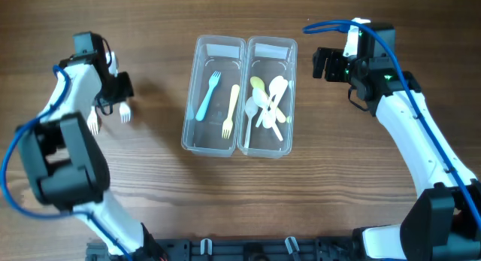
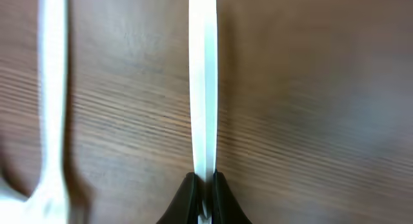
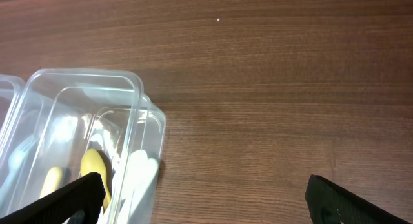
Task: Pack container
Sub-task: 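Place the white fork into the left container and release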
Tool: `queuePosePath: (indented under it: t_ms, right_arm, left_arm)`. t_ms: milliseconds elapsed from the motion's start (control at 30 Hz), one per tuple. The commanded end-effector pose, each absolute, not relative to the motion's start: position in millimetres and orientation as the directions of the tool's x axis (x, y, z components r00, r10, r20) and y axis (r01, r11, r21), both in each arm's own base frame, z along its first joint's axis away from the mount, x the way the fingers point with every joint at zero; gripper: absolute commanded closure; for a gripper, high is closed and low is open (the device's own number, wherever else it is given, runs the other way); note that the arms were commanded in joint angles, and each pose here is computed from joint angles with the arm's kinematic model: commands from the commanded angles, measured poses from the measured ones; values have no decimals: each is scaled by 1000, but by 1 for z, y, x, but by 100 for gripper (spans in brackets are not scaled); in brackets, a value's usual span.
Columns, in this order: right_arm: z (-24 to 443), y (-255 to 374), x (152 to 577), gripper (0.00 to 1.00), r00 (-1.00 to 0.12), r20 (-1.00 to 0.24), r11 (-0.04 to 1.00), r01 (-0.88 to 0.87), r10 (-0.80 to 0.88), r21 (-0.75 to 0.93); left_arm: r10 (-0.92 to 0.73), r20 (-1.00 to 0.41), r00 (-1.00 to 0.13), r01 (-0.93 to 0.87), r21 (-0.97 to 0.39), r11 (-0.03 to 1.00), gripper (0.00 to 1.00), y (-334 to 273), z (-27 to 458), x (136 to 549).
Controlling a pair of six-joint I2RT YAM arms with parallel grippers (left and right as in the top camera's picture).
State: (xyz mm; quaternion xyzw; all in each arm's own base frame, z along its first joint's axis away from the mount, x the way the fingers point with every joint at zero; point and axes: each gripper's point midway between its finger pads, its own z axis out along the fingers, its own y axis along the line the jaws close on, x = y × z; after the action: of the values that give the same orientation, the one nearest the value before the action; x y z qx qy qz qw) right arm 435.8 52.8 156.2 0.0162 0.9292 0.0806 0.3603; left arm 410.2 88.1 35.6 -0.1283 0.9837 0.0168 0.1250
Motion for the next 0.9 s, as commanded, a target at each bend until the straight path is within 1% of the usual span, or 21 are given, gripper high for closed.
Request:
queuePosePath:
  t_ms: [0, 133, 233, 300, 400, 567, 733, 867]
  right_arm:
    - [159, 52, 437, 0, -732, -677, 989, -31, 77, 146]
    - [159, 52, 437, 0, -732, -677, 989, -31, 77, 146]
    - [159, 52, 437, 0, -732, -677, 989, -31, 77, 146]
    - [159, 52, 437, 0, -732, -677, 989, -31, 76, 145]
    - [159, 52, 437, 0, -732, -678, 989, -31, 76, 145]
    - [159, 52, 437, 0, -732, -677, 989, -31, 77, 146]
    - [159, 52, 437, 0, -732, -677, 989, -31, 77, 146]
    - [159, 52, 437, 0, -732, -677, 989, -31, 76, 145]
  left_arm:
    - [-221, -443, -869, -217, -60, 974, 96, 60, 122, 423]
    - [-151, -526, -837, -81, -154, 985, 96, 8, 170, 420]
    - [-97, -533, -841, 28, -222, 975, 96, -35, 185, 411]
    - [-84, -516, -853, 50, -241, 969, 96, -56, 184, 406]
    - [-20, -496, -868, 116, -242, 963, 96, -87, 175, 401]
    - [34, -452, -891, 170, -264, 949, 96, -133, 154, 397]
    - [92, -396, -914, 208, -262, 942, 96, -160, 123, 395]
    - [111, -355, -928, 211, -258, 943, 96, -168, 94, 399]
